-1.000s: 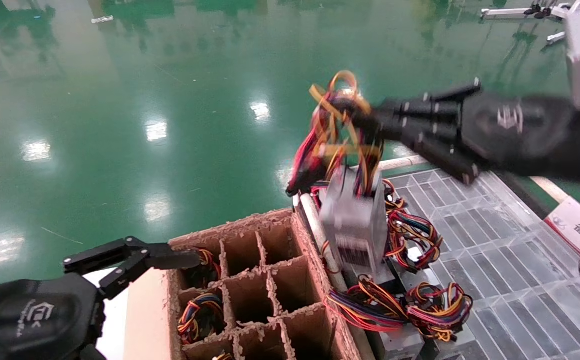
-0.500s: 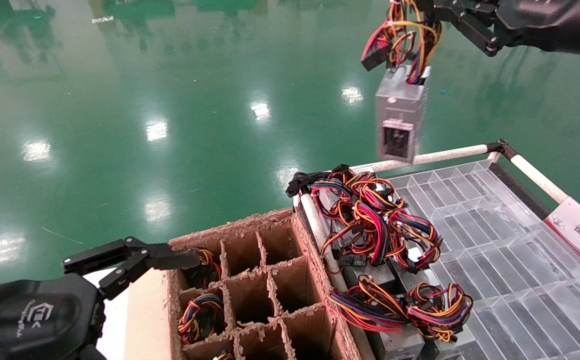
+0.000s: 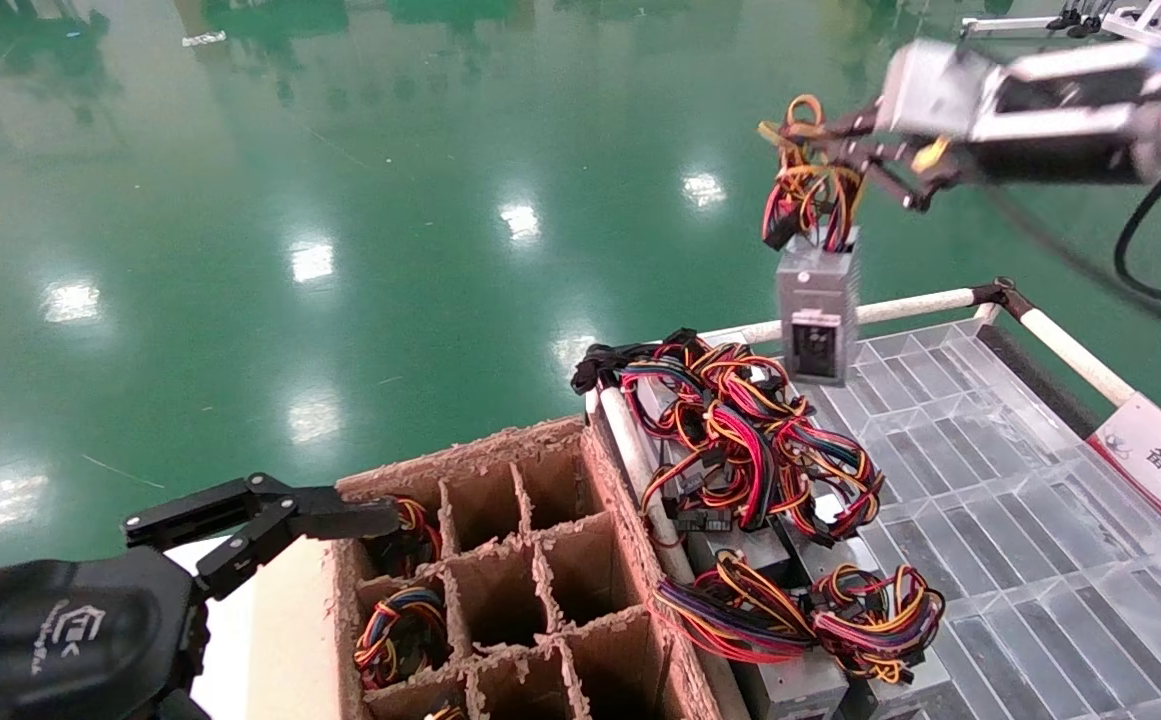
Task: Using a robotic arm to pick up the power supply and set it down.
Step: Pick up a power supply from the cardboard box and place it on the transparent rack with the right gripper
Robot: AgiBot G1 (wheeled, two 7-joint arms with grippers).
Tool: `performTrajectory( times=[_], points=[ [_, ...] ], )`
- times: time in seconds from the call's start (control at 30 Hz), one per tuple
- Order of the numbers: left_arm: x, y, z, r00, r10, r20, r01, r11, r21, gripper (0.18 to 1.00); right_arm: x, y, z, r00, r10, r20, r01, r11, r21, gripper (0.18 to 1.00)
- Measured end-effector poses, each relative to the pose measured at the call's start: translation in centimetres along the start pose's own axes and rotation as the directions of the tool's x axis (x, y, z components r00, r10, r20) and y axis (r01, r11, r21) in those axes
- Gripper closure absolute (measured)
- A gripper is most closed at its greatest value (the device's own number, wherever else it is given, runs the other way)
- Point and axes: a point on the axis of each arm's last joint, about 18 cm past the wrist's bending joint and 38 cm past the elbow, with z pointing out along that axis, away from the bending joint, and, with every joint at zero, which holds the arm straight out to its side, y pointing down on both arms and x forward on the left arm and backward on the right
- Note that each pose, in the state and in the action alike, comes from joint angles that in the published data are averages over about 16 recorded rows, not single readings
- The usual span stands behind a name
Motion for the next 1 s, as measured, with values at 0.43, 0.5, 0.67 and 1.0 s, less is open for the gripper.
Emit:
performTrajectory(
  times=[0.43, 0.5, 0.67, 1.0],
  points=[
    [0.0, 0.0, 0.0, 1.000, 0.000, 0.000, 0.000, 1.000, 0.000, 0.184, -0.6, 0.0, 2.9, 0.989, -0.144, -0.019, 0.143, 0.988, -0.052, 0.978],
    [0.0, 0.0, 0.0, 1.000, 0.000, 0.000, 0.000, 1.000, 0.000, 0.184, -0.6, 0.3, 3.1, 0.990, -0.139, -0.029, 0.136, 0.988, -0.067, 0.978],
    [0.0, 0.0, 0.0, 1.000, 0.000, 0.000, 0.000, 1.000, 0.000, 0.184, -0.8, 1.5, 3.5, 0.991, -0.117, -0.058, 0.110, 0.987, -0.115, 0.978],
    [0.0, 0.0, 0.0, 1.000, 0.000, 0.000, 0.000, 1.000, 0.000, 0.184, -1.4, 4.7, 3.9, 0.985, -0.122, -0.125, 0.087, 0.964, -0.252, 0.979]
  ],
)
